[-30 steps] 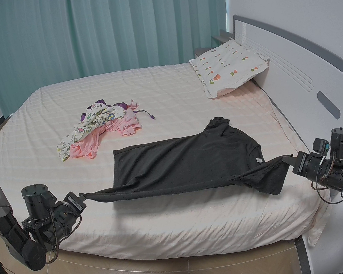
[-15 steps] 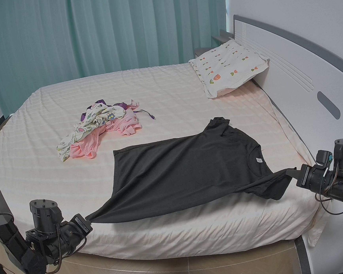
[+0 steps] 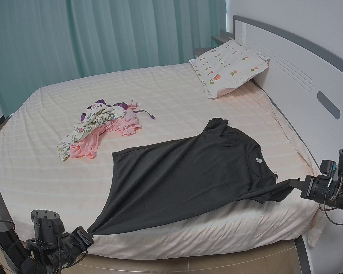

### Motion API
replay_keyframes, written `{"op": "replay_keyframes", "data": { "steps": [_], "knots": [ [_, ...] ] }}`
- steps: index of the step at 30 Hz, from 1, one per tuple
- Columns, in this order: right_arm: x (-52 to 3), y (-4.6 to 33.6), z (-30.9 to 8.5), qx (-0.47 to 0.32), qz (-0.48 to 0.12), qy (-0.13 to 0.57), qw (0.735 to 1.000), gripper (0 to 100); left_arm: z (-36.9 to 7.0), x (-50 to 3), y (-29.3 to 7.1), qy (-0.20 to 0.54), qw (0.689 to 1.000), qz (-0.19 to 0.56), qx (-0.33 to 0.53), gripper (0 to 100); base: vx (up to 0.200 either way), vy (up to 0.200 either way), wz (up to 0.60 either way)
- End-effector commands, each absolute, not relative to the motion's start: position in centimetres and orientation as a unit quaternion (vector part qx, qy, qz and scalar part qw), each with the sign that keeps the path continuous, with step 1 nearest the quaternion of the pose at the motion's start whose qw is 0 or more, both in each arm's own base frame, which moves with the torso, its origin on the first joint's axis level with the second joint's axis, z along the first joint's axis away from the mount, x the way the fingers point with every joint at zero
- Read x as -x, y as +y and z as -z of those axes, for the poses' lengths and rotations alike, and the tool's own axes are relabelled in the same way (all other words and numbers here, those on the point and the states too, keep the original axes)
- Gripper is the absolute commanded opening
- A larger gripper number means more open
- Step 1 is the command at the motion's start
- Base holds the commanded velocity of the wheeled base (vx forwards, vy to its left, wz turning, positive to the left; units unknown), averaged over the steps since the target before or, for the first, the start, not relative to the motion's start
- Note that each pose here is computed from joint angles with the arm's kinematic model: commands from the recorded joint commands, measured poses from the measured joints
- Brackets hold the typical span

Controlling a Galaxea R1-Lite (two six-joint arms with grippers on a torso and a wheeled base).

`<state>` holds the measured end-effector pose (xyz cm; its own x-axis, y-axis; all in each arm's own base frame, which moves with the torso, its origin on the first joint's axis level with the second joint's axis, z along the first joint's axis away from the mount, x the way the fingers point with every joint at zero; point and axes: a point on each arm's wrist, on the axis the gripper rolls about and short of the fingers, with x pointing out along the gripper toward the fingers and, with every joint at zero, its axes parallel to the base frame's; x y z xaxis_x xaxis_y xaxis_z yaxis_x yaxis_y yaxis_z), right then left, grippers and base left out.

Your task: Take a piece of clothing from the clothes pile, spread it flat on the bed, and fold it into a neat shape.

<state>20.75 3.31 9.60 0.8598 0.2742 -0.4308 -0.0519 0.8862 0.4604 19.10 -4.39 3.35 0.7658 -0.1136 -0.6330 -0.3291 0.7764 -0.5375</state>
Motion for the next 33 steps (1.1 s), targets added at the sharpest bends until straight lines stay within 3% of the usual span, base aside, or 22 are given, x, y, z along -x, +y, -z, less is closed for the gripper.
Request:
{"op": "replay_keyframes", "data": {
  "steps": [1, 15, 33],
  "knots": [
    [-21.3, 3.3, -10.3, -0.223, -0.09, 0.233, 0.942, 0, -3.4, -19.2, -4.4, 0.335, 0.881, -0.06, 0.329, 0, 0.0, 0.0, 0.0],
    [-28.4, 4.3, -11.7, -0.226, -0.101, 0.19, 0.95, 0, -6.2, -25.0, -5.2, 0.233, 0.892, -0.039, 0.384, 0, 0.0, 0.0, 0.0],
    [-37.4, 5.5, -10.1, -0.228, -0.107, 0.161, 0.954, 0, -3.8, -32.8, -6.1, 0.188, 0.895, -0.077, 0.397, 0, 0.0, 0.0, 0.0]
  ]
}}
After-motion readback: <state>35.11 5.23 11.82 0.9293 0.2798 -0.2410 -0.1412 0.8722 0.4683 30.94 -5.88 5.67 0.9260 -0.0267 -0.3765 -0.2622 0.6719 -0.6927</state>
